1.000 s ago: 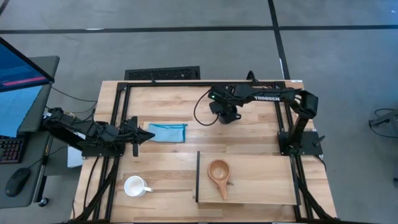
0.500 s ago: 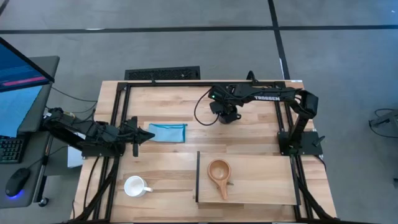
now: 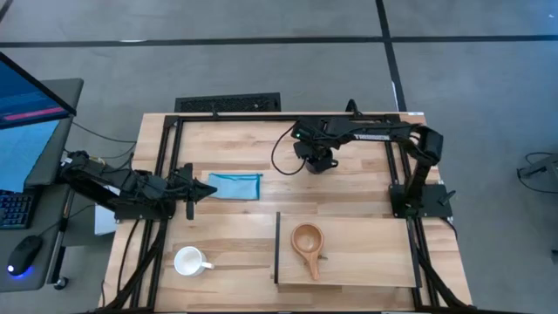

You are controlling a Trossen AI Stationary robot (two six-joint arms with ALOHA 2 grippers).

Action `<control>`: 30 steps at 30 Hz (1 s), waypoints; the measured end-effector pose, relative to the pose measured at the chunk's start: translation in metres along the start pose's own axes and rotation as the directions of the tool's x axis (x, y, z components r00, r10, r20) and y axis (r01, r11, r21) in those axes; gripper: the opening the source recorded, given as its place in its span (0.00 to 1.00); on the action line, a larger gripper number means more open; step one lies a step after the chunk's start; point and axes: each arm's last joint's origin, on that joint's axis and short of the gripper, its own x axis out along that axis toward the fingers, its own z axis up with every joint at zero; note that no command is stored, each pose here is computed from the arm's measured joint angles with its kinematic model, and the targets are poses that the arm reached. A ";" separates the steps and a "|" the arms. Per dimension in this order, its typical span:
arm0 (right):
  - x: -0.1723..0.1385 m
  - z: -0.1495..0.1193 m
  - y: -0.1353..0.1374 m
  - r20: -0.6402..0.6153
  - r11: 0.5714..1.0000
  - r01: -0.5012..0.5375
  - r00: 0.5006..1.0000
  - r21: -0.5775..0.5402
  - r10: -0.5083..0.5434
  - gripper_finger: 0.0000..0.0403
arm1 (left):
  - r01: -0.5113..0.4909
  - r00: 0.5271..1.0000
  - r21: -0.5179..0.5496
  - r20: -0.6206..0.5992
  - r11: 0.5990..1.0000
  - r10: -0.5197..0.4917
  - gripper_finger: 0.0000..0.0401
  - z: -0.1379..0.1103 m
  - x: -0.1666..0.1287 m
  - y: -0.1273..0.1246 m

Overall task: Stack small to large cups/mugs on shelf
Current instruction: Put the black mug on the shelf

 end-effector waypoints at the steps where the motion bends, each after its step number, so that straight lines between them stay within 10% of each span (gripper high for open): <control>1: 0.004 -0.001 0.001 -0.021 1.000 -0.010 1.000 0.009 0.010 0.31 | 0.000 1.000 0.000 0.000 1.000 0.000 0.00 0.000 0.000 0.000; 17: 0.006 0.015 -0.009 -0.012 0.999 -0.012 1.000 0.044 0.012 0.08 | -0.004 1.000 -0.011 -0.011 1.000 0.004 0.00 -0.001 0.000 0.000; 30: -0.009 0.002 -0.024 -0.089 0.977 -0.100 0.989 0.187 0.118 0.07 | -0.004 1.000 -0.013 -0.011 1.000 0.004 0.00 -0.001 0.000 0.000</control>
